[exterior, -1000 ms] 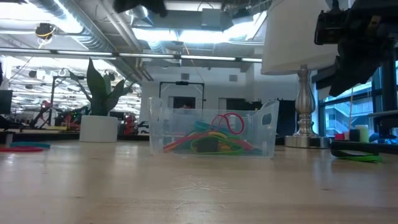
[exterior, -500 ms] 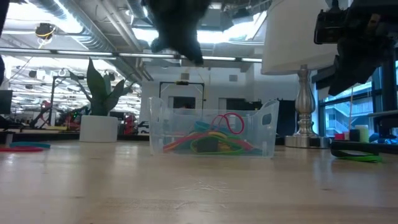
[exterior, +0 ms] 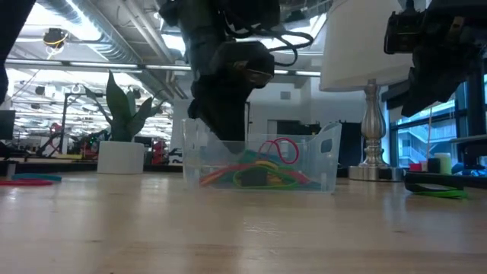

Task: Pick and place rubber bands into bin
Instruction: Put the yellow rubber band into the transparent bin, then put the black rubber band into the transparent bin

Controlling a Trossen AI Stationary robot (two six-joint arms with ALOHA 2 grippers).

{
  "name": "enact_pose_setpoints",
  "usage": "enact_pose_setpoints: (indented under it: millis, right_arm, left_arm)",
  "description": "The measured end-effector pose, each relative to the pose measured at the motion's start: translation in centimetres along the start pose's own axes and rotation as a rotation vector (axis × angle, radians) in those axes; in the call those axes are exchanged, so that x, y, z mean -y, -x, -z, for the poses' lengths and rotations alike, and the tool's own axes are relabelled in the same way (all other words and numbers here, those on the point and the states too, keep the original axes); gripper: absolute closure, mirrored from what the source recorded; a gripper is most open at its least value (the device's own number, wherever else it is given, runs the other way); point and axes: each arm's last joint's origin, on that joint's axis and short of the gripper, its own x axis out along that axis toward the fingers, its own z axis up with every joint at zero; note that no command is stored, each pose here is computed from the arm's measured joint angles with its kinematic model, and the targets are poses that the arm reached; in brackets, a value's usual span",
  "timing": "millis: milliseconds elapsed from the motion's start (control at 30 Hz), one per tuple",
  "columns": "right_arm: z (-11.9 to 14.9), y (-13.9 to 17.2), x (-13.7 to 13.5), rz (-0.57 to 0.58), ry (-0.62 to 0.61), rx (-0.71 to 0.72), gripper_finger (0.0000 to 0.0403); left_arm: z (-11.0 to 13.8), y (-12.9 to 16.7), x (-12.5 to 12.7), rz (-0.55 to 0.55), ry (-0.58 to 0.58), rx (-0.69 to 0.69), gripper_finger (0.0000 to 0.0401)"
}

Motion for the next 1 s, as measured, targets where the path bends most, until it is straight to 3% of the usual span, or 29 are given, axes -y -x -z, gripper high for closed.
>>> enact_pose_setpoints:
  millis: [233,433,767,1000]
  right_arm:
    - [0.0,0.0,0.0,0.0,0.0,0.0,0.0371]
    - [0.0,0.0,0.0,-0.001,-0.001,0.0,0.0371]
    - [0.2,-0.3,0.0,-0.012,-0.006,0.011,0.0371]
    - [1.5,-1.6,0.9,-0.004,-0.096,-0.013,0.0371]
  left_arm:
    - [-0.3,0.2,-0.4,-0.019,0.012,0.021,0.0275]
    - [-0.6,1.0,-0.7,0.009,0.021,0.031,0.0252]
    - [-0.9,5.2,-2.0,0.002,0.055,0.077,0.0267]
    - [0.3,8.6,-2.1,-0.03,0.088,0.075,0.0307]
